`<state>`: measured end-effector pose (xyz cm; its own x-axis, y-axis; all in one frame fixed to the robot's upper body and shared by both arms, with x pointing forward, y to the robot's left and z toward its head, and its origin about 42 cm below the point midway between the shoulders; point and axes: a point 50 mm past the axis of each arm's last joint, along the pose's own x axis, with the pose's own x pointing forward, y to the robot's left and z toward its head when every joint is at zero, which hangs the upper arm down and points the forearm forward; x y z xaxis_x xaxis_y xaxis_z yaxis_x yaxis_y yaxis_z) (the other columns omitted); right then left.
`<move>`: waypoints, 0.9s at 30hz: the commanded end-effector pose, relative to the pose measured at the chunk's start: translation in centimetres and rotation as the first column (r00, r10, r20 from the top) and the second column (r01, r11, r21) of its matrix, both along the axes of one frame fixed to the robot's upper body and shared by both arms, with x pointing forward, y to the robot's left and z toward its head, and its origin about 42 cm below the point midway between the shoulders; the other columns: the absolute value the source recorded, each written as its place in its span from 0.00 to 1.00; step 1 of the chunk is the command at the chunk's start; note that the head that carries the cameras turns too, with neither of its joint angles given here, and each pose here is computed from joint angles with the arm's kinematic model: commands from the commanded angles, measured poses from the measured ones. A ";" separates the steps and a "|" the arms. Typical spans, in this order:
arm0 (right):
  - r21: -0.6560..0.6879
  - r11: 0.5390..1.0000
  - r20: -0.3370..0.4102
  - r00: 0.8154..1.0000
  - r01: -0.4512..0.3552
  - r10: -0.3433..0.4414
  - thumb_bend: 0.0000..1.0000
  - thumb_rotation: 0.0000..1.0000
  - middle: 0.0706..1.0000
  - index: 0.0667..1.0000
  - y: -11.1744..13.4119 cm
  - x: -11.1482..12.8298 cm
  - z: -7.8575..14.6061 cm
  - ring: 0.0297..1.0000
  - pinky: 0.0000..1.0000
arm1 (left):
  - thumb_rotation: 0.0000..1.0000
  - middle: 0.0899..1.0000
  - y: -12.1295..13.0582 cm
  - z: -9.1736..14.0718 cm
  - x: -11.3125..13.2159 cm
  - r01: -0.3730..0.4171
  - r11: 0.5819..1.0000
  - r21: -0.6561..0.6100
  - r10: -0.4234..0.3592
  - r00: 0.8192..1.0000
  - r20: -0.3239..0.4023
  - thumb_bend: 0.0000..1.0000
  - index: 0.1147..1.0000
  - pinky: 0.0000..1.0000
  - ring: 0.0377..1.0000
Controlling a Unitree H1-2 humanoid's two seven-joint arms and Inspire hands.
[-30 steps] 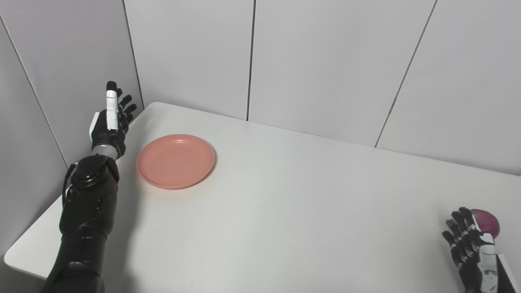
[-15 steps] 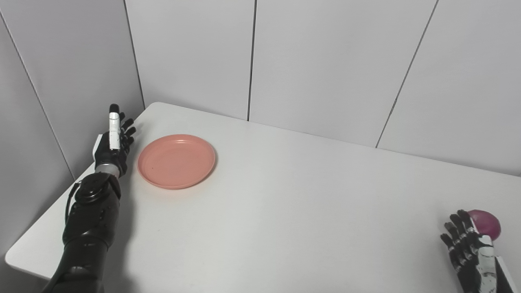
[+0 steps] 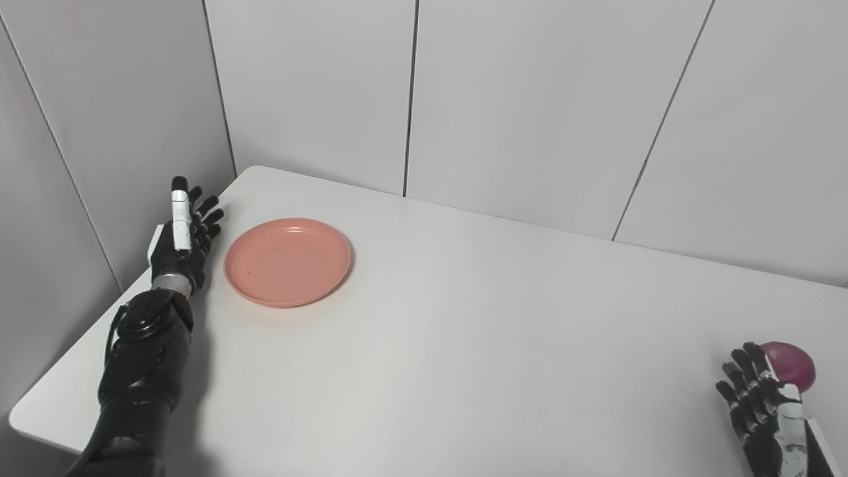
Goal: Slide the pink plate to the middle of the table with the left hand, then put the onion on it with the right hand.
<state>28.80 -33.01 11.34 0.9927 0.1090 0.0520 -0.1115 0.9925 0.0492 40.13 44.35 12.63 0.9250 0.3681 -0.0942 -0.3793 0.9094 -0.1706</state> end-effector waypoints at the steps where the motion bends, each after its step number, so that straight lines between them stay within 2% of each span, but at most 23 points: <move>1: 0.023 1.000 -0.015 1.000 0.000 0.001 0.83 1.00 1.00 1.00 0.6 -0.4 -0.5 1.00 1.00 | 1.00 0.89 -1.1 1.2 1.1 0.052 0.999 -0.016 -0.051 0.998 0.034 0.83 0.93 0.89 0.87; 6: 0.024 1.000 -0.014 1.000 -0.002 0.002 0.84 1.00 1.00 1.00 0.7 -0.5 -0.4 1.00 1.00 | 1.00 0.88 -2.1 1.7 1.4 0.071 0.997 -0.022 -0.071 0.997 0.031 0.83 0.93 0.84 0.84; 11: 0.025 1.000 -0.013 1.000 -0.008 0.008 0.84 1.00 1.00 1.00 0.6 -0.4 -0.5 1.00 1.00 | 1.00 0.85 -3.1 2.1 1.8 0.105 0.994 -0.041 -0.104 0.994 0.032 0.84 0.94 0.72 0.78; 17: 0.024 1.000 -0.011 1.000 -0.007 0.008 0.85 1.00 1.00 1.00 0.7 -0.5 -0.6 1.00 1.00 | 1.00 0.84 -5.8 3.1 2.8 0.163 0.986 -0.045 -0.161 0.986 0.043 0.87 0.94 0.65 0.75; 22: 0.027 1.000 -0.010 1.000 -0.009 0.009 0.86 1.00 1.00 1.00 0.9 -0.5 -0.5 1.00 1.00 | 1.00 0.83 -8.0 3.6 3.7 0.195 0.980 -0.030 -0.194 0.980 0.043 0.90 0.89 0.62 0.74; 27: 0.030 1.000 -0.008 1.000 -0.010 0.010 0.86 1.00 1.00 1.00 1.1 -0.5 -0.4 1.00 1.00 | 1.00 0.84 -9.6 3.6 4.2 0.240 0.971 -0.013 -0.239 0.971 0.022 0.91 0.90 0.62 0.74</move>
<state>28.57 -32.52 11.45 0.9914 0.1174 0.0578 -0.1203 0.9915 0.0502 42.80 34.87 13.19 0.9763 0.1511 -0.1550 -0.1814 0.9618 -0.2049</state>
